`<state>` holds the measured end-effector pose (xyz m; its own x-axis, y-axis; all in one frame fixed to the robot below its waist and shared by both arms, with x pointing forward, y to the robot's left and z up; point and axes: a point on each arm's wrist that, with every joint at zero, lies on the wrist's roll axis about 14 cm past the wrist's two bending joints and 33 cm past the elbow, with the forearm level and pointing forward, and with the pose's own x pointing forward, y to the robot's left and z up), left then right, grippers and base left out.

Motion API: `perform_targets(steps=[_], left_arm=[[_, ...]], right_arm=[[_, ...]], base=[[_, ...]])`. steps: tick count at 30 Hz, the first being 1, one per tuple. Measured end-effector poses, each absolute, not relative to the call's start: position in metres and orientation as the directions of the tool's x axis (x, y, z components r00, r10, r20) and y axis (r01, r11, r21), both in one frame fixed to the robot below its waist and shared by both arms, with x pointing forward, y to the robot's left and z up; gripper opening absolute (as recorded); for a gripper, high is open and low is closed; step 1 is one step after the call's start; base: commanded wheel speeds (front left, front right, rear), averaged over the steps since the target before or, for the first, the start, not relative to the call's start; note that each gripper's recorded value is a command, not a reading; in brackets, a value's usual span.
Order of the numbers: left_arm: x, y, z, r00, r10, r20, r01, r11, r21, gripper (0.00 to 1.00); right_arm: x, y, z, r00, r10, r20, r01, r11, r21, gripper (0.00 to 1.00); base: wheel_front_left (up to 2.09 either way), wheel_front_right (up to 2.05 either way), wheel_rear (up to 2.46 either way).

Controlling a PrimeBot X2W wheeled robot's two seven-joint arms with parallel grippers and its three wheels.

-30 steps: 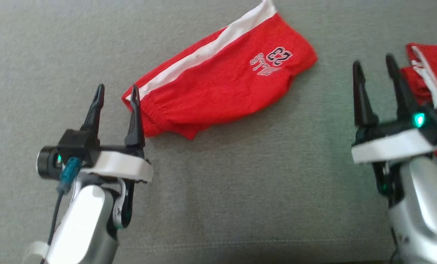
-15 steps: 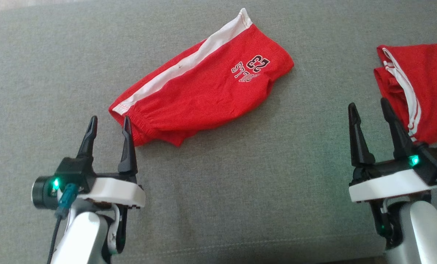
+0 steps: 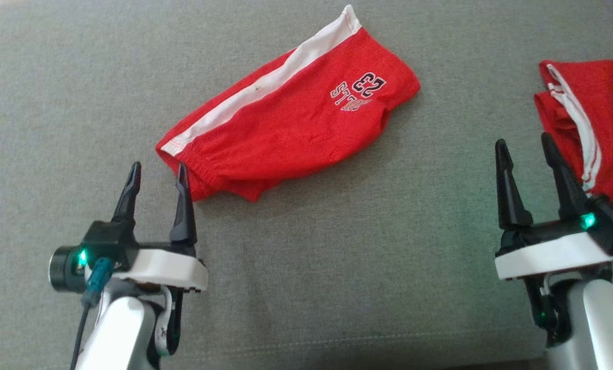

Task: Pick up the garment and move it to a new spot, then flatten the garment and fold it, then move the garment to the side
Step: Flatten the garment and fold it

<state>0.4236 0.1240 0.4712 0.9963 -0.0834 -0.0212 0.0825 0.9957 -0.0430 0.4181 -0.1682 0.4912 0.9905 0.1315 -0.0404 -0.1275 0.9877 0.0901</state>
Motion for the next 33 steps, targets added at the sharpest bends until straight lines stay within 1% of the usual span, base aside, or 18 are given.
perform_targets(steps=[4,7,10,13,17,20,24,30,31,32,33], left_arm=[[0.428,0.125,0.468,0.996,-0.083,-0.028,0.081,0.995,-0.049,1.0],[0.437,0.125,0.469,0.997,-0.081,-0.016,0.08,0.996,-0.051,1.0],[0.448,0.123,0.468,0.997,-0.079,-0.009,0.078,0.994,-0.07,1.0],[0.457,0.125,0.467,0.997,-0.075,-0.003,0.075,0.995,-0.063,1.0],[0.469,0.131,0.467,0.998,-0.057,0.01,0.058,0.997,-0.06,1.0],[0.472,0.138,0.465,0.999,-0.036,0.008,0.037,0.998,-0.052,1.0],[0.47,0.147,0.458,1.0,-0.016,-0.011,0.015,0.999,-0.043,1.0],[0.47,0.151,0.46,1.0,-0.002,-0.001,0.002,0.999,-0.041,1.0],[0.471,0.151,0.461,1.0,-0.003,0.001,0.003,0.999,-0.042,1.0],[0.471,0.149,0.461,1.0,-0.01,0.002,0.01,0.999,-0.046,1.0],[0.471,0.148,0.462,1.0,-0.012,0.004,0.013,0.999,-0.049,1.0]], right_arm=[[0.425,-0.165,0.479,0.985,0.151,-0.086,-0.142,0.985,0.095,1.0],[0.442,-0.16,0.466,0.971,0.188,-0.15,-0.177,0.981,0.082,1.0],[0.474,-0.15,0.465,0.952,0.245,-0.183,-0.24,0.969,0.054,1.0],[0.508,-0.138,0.464,0.931,0.295,-0.213,-0.293,0.955,0.04,1.0],[0.54,-0.124,0.439,0.878,0.342,-0.334,-0.351,0.936,0.035,1.0],[0.548,-0.113,0.406,0.81,0.36,-0.463,-0.381,0.923,0.052,1.0],[0.544,-0.102,0.367,0.697,0.363,-0.618,-0.404,0.911,0.079,1.0],[0.549,-0.1,0.365,0.649,0.361,-0.67,-0.396,0.912,0.109,1.0],[0.548,-0.1,0.364,0.644,0.363,-0.674,-0.392,0.913,0.117,0.78],[0.547,-0.099,0.364,0.639,0.37,-0.674,-0.387,0.912,0.134,0.27],[0.546,-0.098,0.364,0.637,0.375,-0.673,-0.382,0.912,0.147,0.0]], base=[[0.0,0.0,0.0],[0.0,0.0,0.0],[0.0,0.0,0.0],[0.0,0.0,0.0],[0.0,0.0,0.0],[0.0,0.0,0.0],[0.0,0.0,0.0],[0.0,0.0,0.0],[0.0,0.0,0.0],[0.0,0.0,0.0],[0.0,0.0,0.0]])
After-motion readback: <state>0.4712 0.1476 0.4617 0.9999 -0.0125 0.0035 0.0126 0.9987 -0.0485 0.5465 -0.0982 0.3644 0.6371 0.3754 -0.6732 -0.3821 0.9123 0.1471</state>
